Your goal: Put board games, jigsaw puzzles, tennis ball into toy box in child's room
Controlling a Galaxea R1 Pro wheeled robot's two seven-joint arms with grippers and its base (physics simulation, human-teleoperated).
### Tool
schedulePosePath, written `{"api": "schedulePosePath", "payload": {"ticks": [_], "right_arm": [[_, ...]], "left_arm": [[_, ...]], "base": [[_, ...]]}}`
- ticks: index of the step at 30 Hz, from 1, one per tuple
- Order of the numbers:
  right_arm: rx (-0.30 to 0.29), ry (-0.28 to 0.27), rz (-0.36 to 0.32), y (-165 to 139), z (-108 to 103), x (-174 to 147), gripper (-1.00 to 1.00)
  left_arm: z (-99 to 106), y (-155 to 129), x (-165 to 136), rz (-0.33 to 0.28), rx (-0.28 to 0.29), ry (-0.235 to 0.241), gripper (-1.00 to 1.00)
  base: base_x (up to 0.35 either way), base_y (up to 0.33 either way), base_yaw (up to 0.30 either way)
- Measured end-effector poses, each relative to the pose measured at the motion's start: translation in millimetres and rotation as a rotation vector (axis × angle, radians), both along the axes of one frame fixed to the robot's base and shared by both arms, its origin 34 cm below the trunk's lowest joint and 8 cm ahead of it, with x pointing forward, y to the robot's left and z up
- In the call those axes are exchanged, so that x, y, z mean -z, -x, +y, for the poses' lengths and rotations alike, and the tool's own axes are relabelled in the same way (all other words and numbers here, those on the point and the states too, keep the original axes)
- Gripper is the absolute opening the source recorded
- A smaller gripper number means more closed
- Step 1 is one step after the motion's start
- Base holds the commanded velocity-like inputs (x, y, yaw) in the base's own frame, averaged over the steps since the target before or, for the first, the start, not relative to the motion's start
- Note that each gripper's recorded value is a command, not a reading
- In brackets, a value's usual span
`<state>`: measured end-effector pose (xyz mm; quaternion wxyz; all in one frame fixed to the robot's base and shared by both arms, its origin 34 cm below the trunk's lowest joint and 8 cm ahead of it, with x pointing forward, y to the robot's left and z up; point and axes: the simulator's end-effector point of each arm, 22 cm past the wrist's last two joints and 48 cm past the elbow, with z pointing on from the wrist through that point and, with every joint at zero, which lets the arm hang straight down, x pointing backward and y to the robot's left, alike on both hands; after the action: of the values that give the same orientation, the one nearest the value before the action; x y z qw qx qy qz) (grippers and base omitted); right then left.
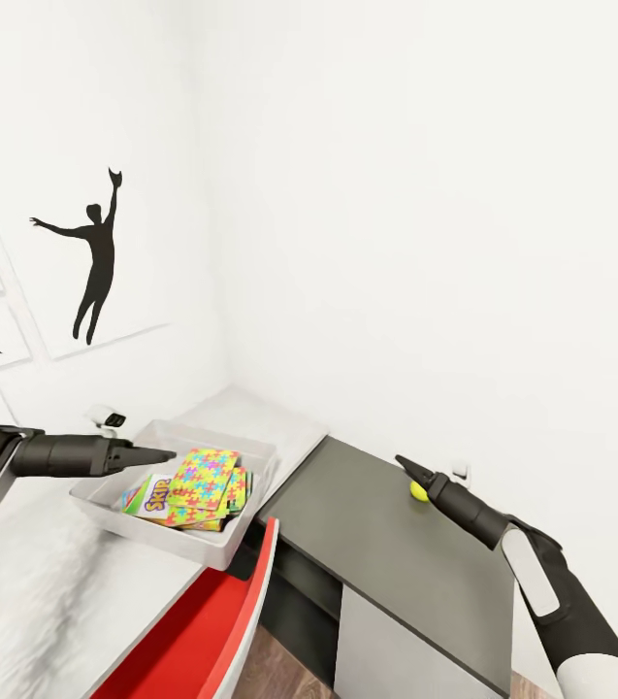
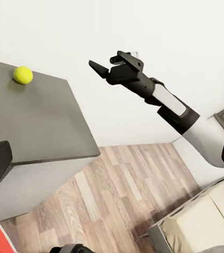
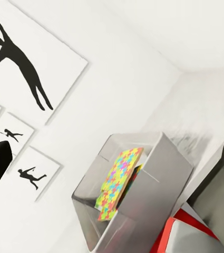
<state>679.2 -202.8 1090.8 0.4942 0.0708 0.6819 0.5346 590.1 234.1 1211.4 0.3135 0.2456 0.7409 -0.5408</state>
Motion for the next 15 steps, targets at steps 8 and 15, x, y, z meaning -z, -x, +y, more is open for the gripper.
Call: {"api": "schedulePosePath", "payload": {"ticks": [8,15], "right_arm": [[0.004,-0.002,0.005,-0.3,0.9,3.3,1.00],[0.005,-0.003,0.008,-0.4,1.1,4.6,1.00]], "left_arm": [[-2.0,-0.3,0.1,-0.005,0.004,0.009,1.00],[-3.5,-0.1,1.3,-0.003,0.006,0.009,1.00]], "base": [[0.000,0.000,-0.119],[0.000,0.000,-0.239]]}}
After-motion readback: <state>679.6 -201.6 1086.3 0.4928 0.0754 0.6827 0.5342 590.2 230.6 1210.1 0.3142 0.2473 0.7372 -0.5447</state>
